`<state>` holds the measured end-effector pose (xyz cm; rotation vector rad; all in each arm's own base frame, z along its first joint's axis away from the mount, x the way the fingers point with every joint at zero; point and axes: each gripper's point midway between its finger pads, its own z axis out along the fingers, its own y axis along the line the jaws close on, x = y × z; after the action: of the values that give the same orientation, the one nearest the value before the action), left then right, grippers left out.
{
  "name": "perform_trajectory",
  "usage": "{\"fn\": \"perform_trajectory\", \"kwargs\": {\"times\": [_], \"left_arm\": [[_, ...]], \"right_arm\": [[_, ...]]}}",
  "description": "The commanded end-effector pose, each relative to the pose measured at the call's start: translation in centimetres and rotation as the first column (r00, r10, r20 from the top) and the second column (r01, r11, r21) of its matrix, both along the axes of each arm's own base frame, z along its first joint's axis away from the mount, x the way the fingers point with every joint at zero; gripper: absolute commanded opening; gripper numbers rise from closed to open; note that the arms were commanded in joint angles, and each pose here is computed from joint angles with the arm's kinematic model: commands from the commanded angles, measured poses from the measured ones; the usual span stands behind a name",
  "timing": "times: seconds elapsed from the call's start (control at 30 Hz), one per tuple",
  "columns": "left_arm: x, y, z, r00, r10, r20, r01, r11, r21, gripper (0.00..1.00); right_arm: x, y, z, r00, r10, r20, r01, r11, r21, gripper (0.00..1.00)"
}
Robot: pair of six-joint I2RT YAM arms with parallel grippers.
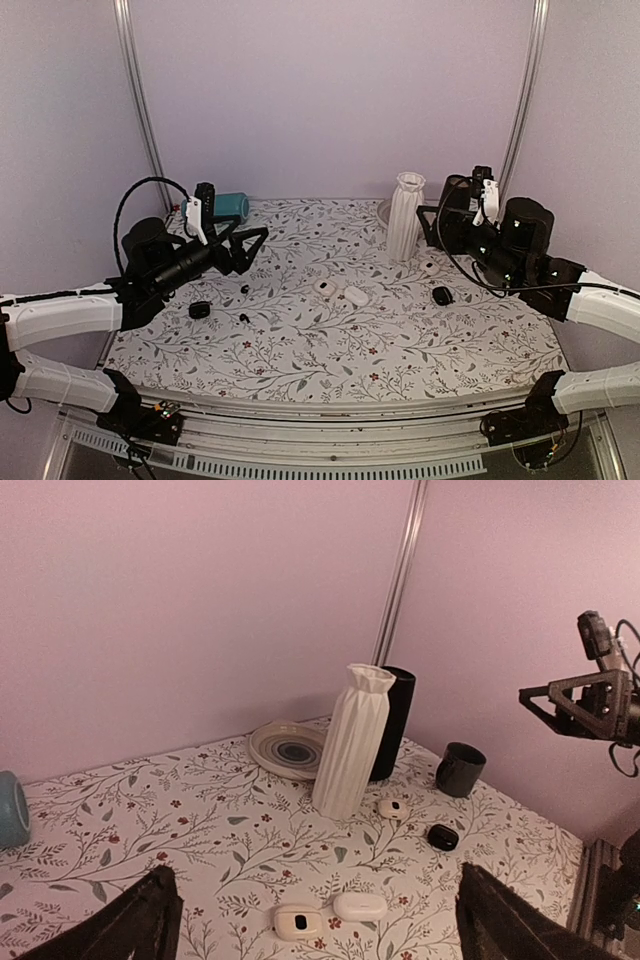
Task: Insert the wireless bluetooth earbuds into the charging case
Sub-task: Move the earbuds to the center of the board.
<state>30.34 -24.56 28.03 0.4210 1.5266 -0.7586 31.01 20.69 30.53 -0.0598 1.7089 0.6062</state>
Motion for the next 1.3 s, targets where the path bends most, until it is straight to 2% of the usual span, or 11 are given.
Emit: {"fn": "perform_trajectory", "kwargs": {"times": [0.0,0.5,0.73,1.03,1.27], "left_arm": [[0.3,0.5,0.6,1.0,0.02,0.001,-0.02,1.0,-0.007,0.96],[0.8,0.6,-1.1,0.995,0.039,-0.087,-0.039,0.999,-0.002,0.96],[1.9,1.0,-4.0,0.971,0.092,-0.222,-0.085,0.996,0.04,0.96],[3.8,5.0,-9.2,0.865,0.293,-0.407,-0.278,0.956,0.096,0.96],[3.9,10.0,-12.9,0.729,0.445,-0.519,-0.459,0.881,0.111,0.96]], "right_arm": [[0.2,0.4,1.5,0.999,0.013,0.03,-0.014,1.0,0.025,0.99],[0.8,-0.2,0.2,0.999,-0.042,-0.005,0.042,0.999,0.017,0.99],[1.4,0.2,-1.1,0.998,-0.051,-0.044,0.052,0.999,0.015,0.99],[1.7,1.4,-1.9,0.998,-0.006,-0.065,0.006,1.0,0.006,0.99],[1.6,2.3,-2.6,0.996,0.035,-0.081,-0.035,0.999,-0.007,0.99]]}}
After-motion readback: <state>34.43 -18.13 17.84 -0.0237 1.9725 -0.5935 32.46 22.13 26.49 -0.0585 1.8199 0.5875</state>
